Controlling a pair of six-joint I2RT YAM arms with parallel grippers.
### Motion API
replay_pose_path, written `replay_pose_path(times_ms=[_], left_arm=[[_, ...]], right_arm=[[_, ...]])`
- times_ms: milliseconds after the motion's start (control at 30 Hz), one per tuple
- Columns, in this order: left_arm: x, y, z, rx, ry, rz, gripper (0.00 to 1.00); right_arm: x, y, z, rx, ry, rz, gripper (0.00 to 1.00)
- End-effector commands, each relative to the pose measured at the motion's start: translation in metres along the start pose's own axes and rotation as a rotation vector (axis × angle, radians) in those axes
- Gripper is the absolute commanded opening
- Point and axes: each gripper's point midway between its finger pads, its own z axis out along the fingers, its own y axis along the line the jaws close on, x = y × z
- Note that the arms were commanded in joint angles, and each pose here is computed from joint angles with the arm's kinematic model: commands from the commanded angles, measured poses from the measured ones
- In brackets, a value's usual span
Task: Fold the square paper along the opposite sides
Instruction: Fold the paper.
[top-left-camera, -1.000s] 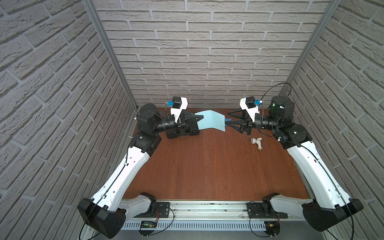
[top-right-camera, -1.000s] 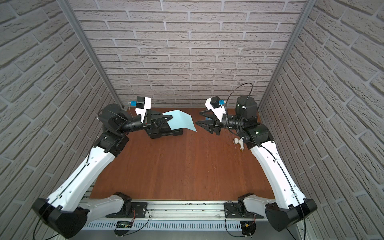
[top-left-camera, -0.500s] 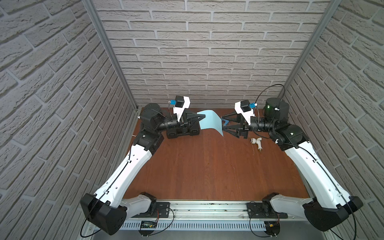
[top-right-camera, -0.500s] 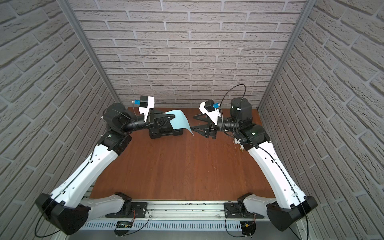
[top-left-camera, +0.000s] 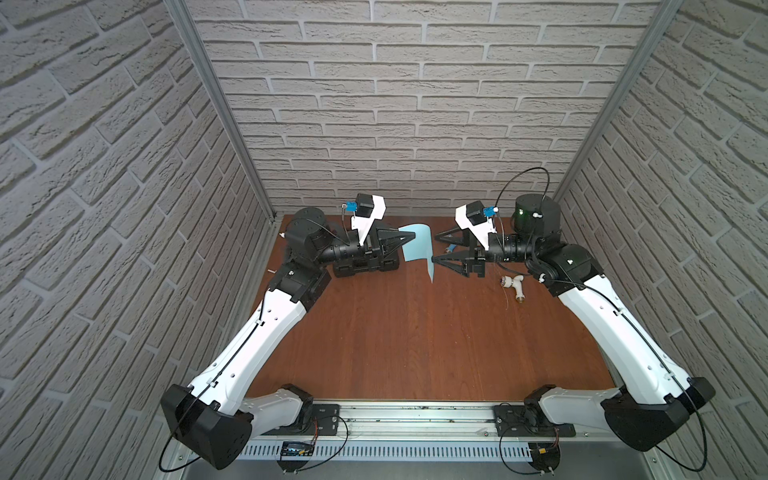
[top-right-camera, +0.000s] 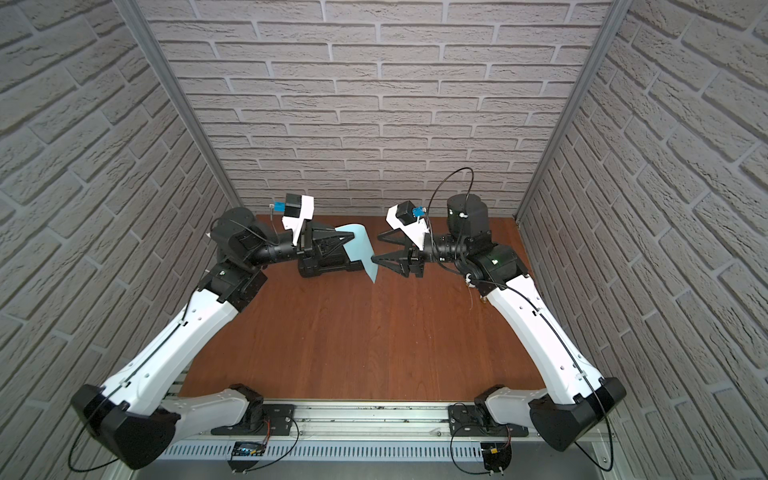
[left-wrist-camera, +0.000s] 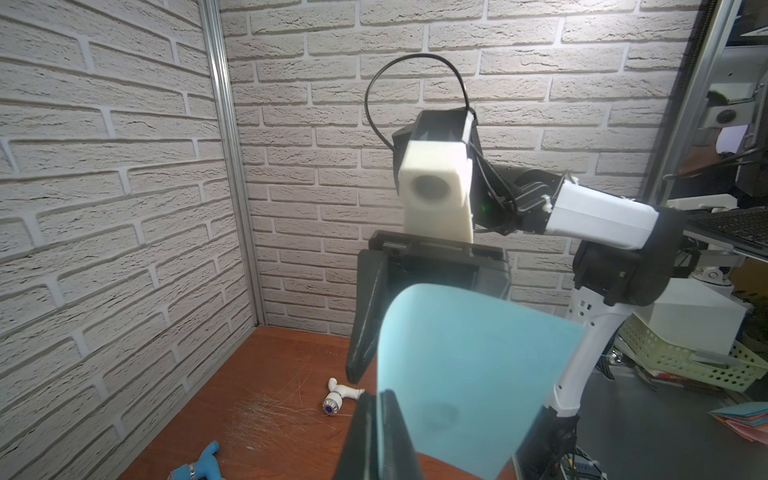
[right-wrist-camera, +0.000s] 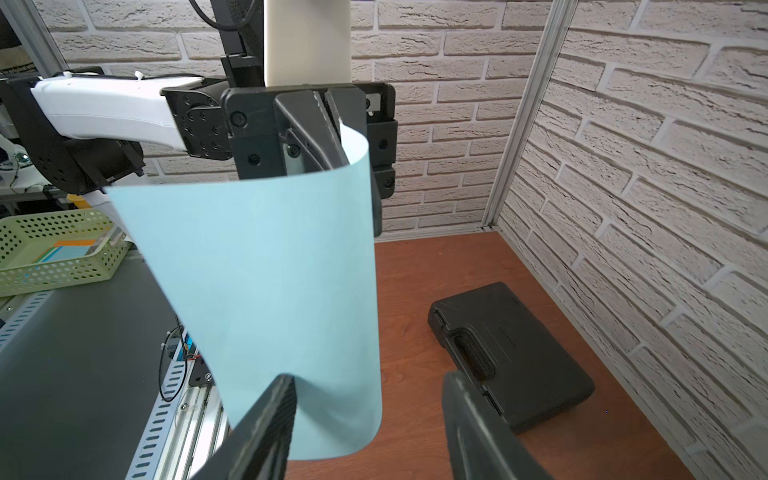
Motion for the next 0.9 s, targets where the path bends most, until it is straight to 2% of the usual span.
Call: replay_pose_path(times_ms=[0,867], left_arm=[[0.001,0.0,0.003,0.004,-0.002,0.024,0.0],[0.009,0.001,0.01,0.01,0.017,0.012,0.0]], right_arm=[[-0.011,0.005,-0.001,-0.006,-0.016,-0.04,0.6],[-0.006,0.014,0.014,-0.059,-0.002,-0.046,0.6]])
